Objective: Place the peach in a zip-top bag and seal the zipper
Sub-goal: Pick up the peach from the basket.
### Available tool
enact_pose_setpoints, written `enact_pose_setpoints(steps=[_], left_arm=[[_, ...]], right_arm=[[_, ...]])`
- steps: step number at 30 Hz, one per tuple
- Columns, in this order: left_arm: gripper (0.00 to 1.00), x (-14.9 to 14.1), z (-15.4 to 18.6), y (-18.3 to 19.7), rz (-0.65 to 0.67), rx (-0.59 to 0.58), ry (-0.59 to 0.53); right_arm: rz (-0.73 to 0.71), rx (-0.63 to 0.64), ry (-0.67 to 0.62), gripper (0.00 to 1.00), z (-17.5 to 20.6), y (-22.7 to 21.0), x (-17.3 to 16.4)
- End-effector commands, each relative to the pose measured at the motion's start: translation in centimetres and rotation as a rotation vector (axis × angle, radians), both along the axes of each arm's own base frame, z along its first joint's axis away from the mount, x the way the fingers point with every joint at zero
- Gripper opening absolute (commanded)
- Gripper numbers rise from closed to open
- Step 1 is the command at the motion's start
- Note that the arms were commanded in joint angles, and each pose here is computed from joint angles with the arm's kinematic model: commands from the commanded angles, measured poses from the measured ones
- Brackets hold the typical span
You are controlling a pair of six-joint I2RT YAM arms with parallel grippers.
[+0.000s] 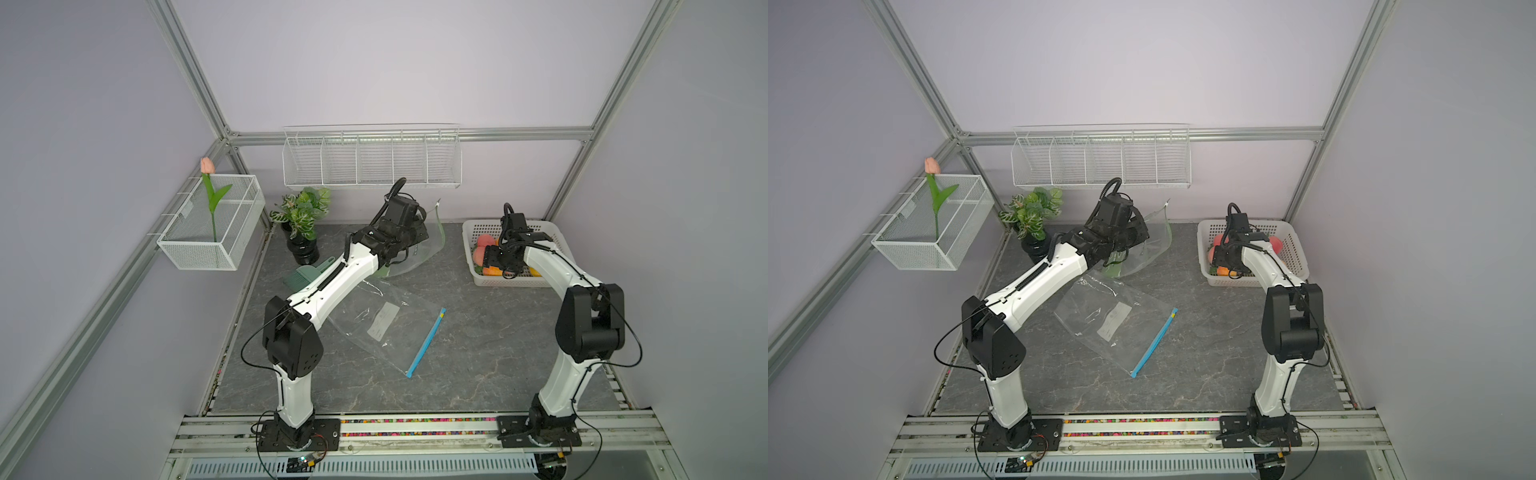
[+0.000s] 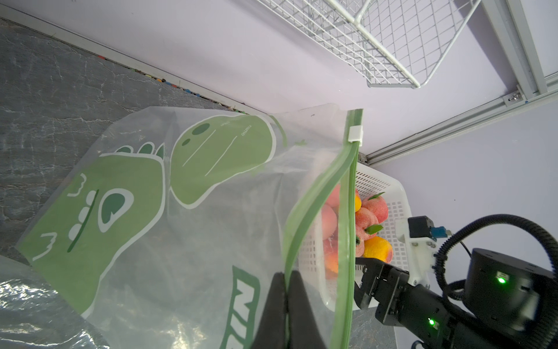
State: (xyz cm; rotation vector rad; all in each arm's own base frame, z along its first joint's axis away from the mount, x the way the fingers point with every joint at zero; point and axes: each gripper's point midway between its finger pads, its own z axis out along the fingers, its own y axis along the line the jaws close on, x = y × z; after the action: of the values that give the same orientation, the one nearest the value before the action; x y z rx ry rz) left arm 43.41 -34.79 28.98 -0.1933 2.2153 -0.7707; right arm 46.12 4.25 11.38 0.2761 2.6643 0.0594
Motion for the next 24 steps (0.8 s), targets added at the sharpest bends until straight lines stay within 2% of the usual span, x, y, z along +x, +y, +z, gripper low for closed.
enact_pose_setpoints(steps=[1,14,24], left_arm=[[0.0,0.1,-0.6,-0.4,-0.006,0.006,0.001],[0.0,0.2,-1.0,-0.8,-0.019,0.007,0.006],[0.0,0.2,-1.1,-0.8,-0.018,0.009,0.011]], right_arm=[[0.001,0.013,0.023,0.78,-0.6,-0.1,0.5],[-0.034,-0.017,0.111,0.77,-3.9,-0.7,1.3],[-0.031,-0.019,0.175,0.75,-5.8,-0.6,0.7]])
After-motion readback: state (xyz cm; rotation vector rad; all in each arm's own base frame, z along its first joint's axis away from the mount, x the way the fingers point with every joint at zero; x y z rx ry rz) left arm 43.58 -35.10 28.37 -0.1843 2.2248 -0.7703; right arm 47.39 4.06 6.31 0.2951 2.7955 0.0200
